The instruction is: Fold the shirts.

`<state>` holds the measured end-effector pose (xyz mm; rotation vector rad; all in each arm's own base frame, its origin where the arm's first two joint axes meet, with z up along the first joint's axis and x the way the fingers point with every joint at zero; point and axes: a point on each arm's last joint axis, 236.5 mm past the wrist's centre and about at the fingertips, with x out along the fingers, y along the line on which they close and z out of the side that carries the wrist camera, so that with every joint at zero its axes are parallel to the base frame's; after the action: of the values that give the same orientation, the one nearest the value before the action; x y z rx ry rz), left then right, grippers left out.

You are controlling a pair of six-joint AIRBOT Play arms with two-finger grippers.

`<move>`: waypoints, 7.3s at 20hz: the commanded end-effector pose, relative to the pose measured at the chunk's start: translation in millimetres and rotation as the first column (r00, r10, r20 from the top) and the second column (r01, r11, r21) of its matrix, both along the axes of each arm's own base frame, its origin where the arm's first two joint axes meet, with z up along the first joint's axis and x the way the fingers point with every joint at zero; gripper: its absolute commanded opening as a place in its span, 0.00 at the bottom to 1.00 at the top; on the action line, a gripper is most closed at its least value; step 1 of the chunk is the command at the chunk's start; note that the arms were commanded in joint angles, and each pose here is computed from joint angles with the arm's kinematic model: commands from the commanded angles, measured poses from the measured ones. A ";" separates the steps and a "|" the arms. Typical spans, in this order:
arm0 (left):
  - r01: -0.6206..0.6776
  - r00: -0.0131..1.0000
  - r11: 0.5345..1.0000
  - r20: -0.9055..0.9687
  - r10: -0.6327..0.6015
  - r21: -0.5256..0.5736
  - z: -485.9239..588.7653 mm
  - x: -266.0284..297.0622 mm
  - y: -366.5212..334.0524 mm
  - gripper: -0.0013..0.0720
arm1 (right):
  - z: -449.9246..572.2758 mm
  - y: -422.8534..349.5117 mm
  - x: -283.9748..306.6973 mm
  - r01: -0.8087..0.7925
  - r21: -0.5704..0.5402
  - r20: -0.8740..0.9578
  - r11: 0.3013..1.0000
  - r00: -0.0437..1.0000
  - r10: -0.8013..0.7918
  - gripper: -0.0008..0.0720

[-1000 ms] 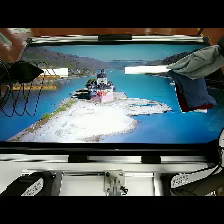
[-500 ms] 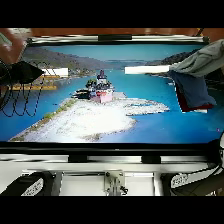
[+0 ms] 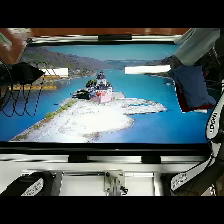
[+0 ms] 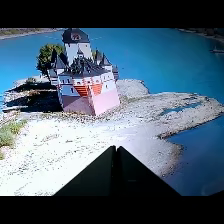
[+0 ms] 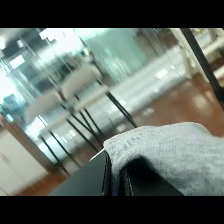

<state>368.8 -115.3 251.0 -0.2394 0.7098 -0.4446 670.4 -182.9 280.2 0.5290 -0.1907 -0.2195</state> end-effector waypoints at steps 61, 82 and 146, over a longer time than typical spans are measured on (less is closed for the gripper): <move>0.048 0.998 0.998 -0.048 -0.046 0.027 -12.2 -8.9 -4.9 0.06 | -132.9 409.6 -284.6 -0.830 0.447 -0.822 0.335 -0.234 0.519 0.12; 0.082 0.997 0.989 -0.007 -0.083 -0.123 10.4 -6.2 -30.3 0.06 | -118.2 -13.2 -27.2 -0.160 -0.116 -0.546 0.980 0.835 0.072 0.12; 0.246 0.937 0.814 -0.345 -0.060 0.526 -133.5 -9.8 -17.2 0.06 | -47.3 211.1 -248.0 -0.567 0.101 -0.887 0.818 0.321 0.332 0.83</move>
<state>369.3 -153.1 170.4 0.0505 0.9431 -0.4855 431.7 -49.4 237.1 0.0634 0.9371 -0.0583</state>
